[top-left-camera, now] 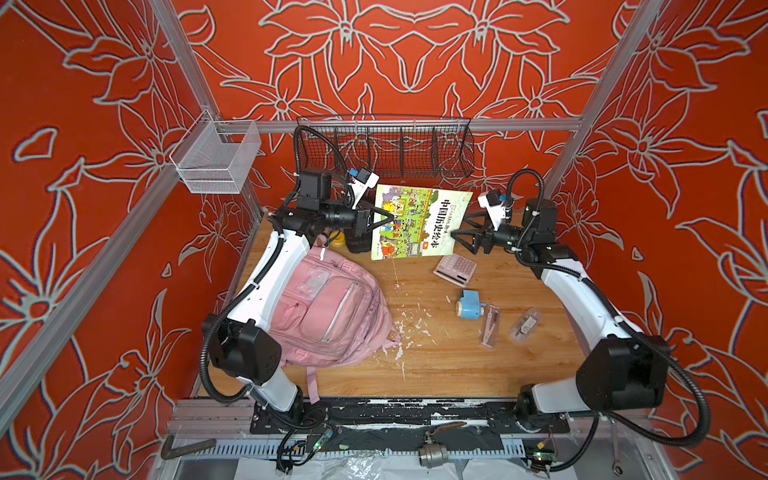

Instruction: Pack the student bag

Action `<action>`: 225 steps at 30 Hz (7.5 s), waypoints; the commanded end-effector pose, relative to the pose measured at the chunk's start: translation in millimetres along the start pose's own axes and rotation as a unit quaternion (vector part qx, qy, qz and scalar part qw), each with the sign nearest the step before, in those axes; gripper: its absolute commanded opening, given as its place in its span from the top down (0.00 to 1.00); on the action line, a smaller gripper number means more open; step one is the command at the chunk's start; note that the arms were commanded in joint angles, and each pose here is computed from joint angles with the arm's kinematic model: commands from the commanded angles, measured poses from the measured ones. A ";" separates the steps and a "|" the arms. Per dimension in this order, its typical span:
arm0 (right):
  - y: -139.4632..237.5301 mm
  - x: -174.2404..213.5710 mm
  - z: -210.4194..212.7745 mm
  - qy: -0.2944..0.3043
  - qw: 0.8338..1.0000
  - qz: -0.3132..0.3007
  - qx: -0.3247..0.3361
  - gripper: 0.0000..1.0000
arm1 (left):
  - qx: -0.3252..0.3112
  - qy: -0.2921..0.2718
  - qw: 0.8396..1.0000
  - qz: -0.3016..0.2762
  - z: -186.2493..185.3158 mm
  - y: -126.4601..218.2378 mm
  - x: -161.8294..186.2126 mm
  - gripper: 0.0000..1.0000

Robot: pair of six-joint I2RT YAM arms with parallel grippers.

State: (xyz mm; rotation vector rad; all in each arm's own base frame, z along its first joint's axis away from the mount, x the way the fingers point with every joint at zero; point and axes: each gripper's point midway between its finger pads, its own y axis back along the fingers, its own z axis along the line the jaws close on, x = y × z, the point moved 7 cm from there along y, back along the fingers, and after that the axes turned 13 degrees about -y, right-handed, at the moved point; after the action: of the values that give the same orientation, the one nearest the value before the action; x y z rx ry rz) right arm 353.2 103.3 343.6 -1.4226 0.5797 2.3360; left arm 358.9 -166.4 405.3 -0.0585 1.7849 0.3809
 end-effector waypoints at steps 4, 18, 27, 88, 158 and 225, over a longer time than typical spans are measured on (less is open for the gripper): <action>-5.0 -16.9 13.9 -0.012 0.993 -0.021 -0.112 0.20 | 0.042 -0.002 0.999 -0.010 -6.0 -10.1 -8.8 1.00; 3.3 -12.7 25.2 -0.069 0.989 0.025 -0.127 1.00 | -0.126 0.066 0.989 0.050 30.7 -7.0 1.3 0.48; 22.6 7.2 14.5 -0.148 0.989 0.025 -0.006 1.00 | -0.372 0.117 0.893 0.223 33.6 48.8 70.4 0.15; 32.8 75.7 60.6 -0.510 0.853 0.088 0.071 1.00 | -0.292 0.225 0.915 0.165 -41.0 5.5 80.0 1.00; 12.6 130.8 28.1 -0.385 0.844 0.199 0.316 0.30 | -0.242 0.214 0.922 0.216 -23.8 -12.3 110.3 0.98; -75.5 180.2 25.4 -0.317 0.891 0.289 0.150 0.58 | -0.092 -0.175 0.851 0.486 -93.1 24.3 290.2 1.00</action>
State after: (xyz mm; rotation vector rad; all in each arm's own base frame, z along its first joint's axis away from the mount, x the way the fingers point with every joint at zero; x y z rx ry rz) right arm 277.7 180.2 160.6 -0.1723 1.3093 2.7302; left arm 188.6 -113.6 126.3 0.8874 1.1831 1.1896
